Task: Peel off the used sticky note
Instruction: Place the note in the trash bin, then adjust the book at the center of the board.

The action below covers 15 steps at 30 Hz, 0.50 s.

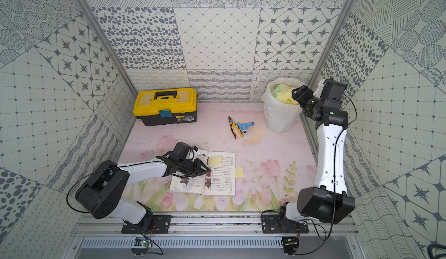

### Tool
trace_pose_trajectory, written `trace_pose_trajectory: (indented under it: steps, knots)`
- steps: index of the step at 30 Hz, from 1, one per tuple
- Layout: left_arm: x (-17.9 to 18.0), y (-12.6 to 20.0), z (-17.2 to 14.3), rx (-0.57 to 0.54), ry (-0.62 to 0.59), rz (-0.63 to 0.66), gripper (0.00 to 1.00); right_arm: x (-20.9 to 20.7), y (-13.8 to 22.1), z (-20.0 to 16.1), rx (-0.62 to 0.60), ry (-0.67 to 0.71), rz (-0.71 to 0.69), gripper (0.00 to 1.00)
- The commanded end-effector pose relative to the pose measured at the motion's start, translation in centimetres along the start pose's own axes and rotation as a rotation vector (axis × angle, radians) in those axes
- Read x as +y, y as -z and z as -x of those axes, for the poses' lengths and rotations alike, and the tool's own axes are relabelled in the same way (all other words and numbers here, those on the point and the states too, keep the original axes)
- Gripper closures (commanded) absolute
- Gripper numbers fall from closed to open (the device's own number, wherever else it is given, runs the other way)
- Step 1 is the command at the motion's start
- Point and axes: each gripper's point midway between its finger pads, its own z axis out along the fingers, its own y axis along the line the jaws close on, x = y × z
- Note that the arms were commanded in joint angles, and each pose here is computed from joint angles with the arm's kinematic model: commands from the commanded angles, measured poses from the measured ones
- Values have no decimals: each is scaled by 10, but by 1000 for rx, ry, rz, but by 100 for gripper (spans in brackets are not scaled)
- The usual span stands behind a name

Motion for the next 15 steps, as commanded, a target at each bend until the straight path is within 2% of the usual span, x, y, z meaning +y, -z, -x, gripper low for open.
trace_pose_trajectory:
  steps: [1, 7, 15]
  knots:
    - [16, -5, 1, 2, 0, 56, 71, 20, 3, -28, 48, 24, 87, 20]
    - [30, -6, 5, -9, 14, 134, 74, 36, -10, -110, 225, 51, 168, 20]
    - [41, 3, 9, -28, 10, 238, 76, 50, -35, -242, 526, 47, 235, 25]
